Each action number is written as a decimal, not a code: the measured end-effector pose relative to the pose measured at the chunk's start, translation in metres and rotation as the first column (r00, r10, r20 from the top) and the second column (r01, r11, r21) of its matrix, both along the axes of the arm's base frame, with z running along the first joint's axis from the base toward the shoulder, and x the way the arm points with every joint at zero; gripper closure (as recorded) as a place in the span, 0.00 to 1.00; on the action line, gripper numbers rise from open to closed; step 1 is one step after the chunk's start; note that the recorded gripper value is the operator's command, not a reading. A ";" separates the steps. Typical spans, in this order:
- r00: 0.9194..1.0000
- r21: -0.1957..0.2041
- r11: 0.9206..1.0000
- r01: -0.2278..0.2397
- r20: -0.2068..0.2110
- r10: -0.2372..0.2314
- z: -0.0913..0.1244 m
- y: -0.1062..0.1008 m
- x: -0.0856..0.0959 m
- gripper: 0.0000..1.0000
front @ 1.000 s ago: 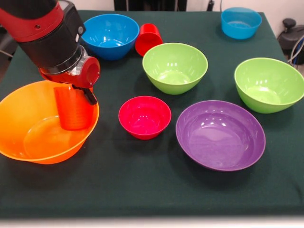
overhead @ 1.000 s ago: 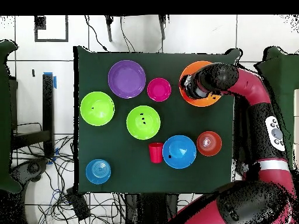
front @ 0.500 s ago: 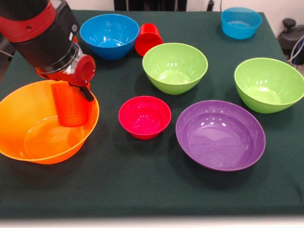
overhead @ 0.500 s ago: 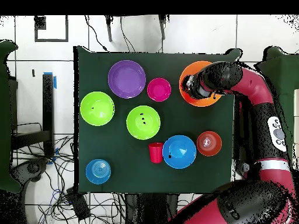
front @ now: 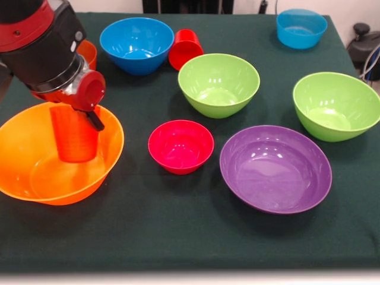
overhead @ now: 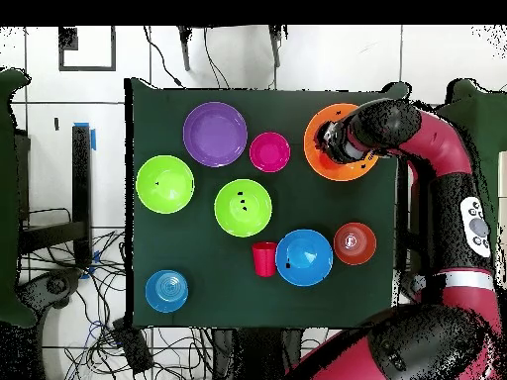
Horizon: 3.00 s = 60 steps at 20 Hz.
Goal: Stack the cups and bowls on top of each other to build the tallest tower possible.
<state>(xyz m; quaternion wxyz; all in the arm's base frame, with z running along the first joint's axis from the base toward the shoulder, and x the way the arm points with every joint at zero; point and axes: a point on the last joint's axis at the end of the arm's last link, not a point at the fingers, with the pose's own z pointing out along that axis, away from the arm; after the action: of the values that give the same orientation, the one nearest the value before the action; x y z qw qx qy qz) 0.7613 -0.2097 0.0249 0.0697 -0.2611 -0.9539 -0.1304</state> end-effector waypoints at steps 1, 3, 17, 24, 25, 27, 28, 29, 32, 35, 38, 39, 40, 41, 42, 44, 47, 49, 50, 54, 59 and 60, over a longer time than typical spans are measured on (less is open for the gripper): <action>1.000 -0.002 1.000 0.004 0.002 -0.004 0.000 -0.002 0.001 1.00; 1.000 -0.005 1.000 0.014 0.007 -0.014 0.000 -0.007 0.004 1.00; 0.999 -0.025 0.999 0.038 0.005 -0.038 -0.010 -0.023 0.009 1.00; 0.999 -0.035 0.999 0.040 -0.010 -0.040 -0.013 -0.027 0.005 1.00; 0.999 -0.035 0.999 0.040 -0.013 -0.040 -0.013 -0.027 0.005 1.00; 0.999 -0.032 0.999 0.041 -0.022 -0.041 -0.014 -0.028 0.004 1.00; 0.999 -0.031 0.999 0.041 -0.026 -0.042 -0.014 -0.029 0.003 1.00; 0.999 -0.029 0.999 0.041 -0.030 -0.042 -0.015 -0.029 0.003 1.00; 0.998 -0.020 0.999 0.041 -0.054 -0.042 -0.018 -0.030 0.000 1.00; 0.997 -0.017 0.999 0.042 -0.058 -0.043 -0.020 -0.030 -0.001 1.00; 0.997 -0.015 0.999 0.042 -0.062 -0.043 -0.022 -0.029 -0.002 1.00; 0.997 -0.014 0.999 0.043 -0.063 -0.043 -0.024 -0.029 -0.002 1.00; 0.997 -0.014 0.999 0.043 -0.063 -0.043 -0.024 -0.029 -0.002 1.00; 0.997 -0.013 0.999 0.043 -0.063 -0.044 -0.025 -0.029 -0.002 1.00; 0.997 -0.013 0.999 0.044 -0.063 -0.045 -0.025 -0.029 -0.002 1.00; 0.997 -0.012 0.999 0.047 -0.064 -0.048 -0.027 -0.030 -0.002 1.00; 0.997 -0.011 0.999 0.049 -0.065 -0.050 -0.030 -0.030 -0.002 1.00; 0.997 -0.011 0.999 0.051 -0.065 -0.052 -0.031 -0.030 -0.002 1.00; 0.997 -0.012 0.999 0.052 -0.064 -0.053 -0.031 -0.031 -0.001 1.00; 0.997 -0.017 0.998 0.058 -0.057 -0.059 -0.030 -0.034 0.002 1.00; 0.997 -0.020 0.998 0.062 -0.053 -0.063 -0.029 -0.036 0.003 1.00; 0.997 -0.020 0.998 0.062 -0.054 -0.063 -0.029 -0.036 0.003 0.00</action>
<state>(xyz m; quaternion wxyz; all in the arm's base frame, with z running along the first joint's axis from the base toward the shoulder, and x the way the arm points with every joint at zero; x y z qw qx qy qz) 0.7642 -0.2458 -0.0038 0.0891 -0.2949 -0.9442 -0.1166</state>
